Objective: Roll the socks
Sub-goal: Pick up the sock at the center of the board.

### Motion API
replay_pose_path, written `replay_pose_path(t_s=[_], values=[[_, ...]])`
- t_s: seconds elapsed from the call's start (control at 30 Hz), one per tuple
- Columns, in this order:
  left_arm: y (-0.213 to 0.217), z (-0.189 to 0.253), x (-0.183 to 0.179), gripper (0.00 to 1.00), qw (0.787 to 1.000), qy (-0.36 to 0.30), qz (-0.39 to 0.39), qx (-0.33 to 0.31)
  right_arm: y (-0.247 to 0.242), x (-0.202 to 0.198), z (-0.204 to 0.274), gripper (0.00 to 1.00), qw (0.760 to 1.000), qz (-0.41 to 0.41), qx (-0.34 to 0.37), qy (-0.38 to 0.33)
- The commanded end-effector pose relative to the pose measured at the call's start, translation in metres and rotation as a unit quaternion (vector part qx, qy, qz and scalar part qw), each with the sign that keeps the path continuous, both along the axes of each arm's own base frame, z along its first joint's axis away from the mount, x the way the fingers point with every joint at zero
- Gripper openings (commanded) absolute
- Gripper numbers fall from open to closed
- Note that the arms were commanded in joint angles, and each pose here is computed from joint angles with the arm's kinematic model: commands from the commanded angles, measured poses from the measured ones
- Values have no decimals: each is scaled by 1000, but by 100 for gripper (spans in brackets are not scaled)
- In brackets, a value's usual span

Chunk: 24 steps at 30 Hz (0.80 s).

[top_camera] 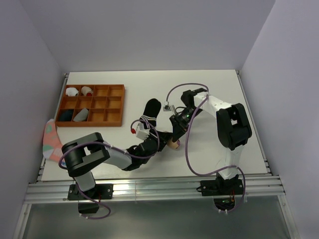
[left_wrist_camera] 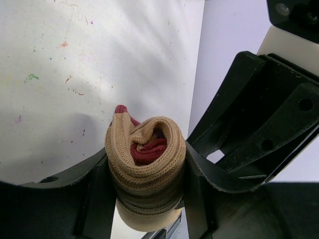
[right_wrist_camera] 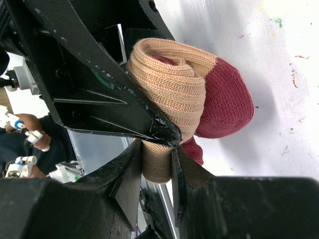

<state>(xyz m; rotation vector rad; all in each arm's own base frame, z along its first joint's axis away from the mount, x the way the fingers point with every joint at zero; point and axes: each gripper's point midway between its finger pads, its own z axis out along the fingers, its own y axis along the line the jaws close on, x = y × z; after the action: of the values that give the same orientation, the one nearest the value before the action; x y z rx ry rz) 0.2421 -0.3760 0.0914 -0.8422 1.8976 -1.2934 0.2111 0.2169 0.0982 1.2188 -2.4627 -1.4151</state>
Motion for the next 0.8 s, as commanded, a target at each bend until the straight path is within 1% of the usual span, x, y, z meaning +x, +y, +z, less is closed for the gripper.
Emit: replay_pose_path(t_s=[0.0,0.03,0.07,0.1,0.13,0.27,0.3,0.33,0.43,0.6,0.63,0.67,0.77], values=[[-2,14,8,14,1000,-26,5,12,19,-25,49,18,998,0,45,34],[-3,13,8,9,1000,-25,3,13,18,-23,49,23,999,-5,35,24],[-3,14,8,0,1000,-25,3,13,17,-22,47,25,999,-9,29,18],[-3,15,8,0,1000,-25,2,12,18,-16,48,28,999,-13,31,-4],[-1,14,8,0,1000,-24,4,14,16,-13,46,36,1000,-24,14,-11],[8,20,8,0,999,-30,13,22,11,-1,44,51,997,-49,-12,-60],[11,18,7,0,999,-30,13,38,10,0,48,54,996,-50,-11,-71],[13,20,9,0,998,-33,16,41,9,0,49,59,996,-51,-12,-76],[23,27,12,0,998,-42,17,54,5,6,55,62,993,-62,-15,-101],[40,41,17,0,997,-54,19,60,-4,13,63,63,987,-82,-24,-135],[47,38,20,0,996,-52,24,66,-6,15,65,64,986,-85,-26,-141],[52,47,21,0,996,-56,29,61,-7,16,67,64,985,-87,-27,-146],[69,57,26,0,994,-62,43,73,-14,27,73,64,979,-109,-32,-169]])
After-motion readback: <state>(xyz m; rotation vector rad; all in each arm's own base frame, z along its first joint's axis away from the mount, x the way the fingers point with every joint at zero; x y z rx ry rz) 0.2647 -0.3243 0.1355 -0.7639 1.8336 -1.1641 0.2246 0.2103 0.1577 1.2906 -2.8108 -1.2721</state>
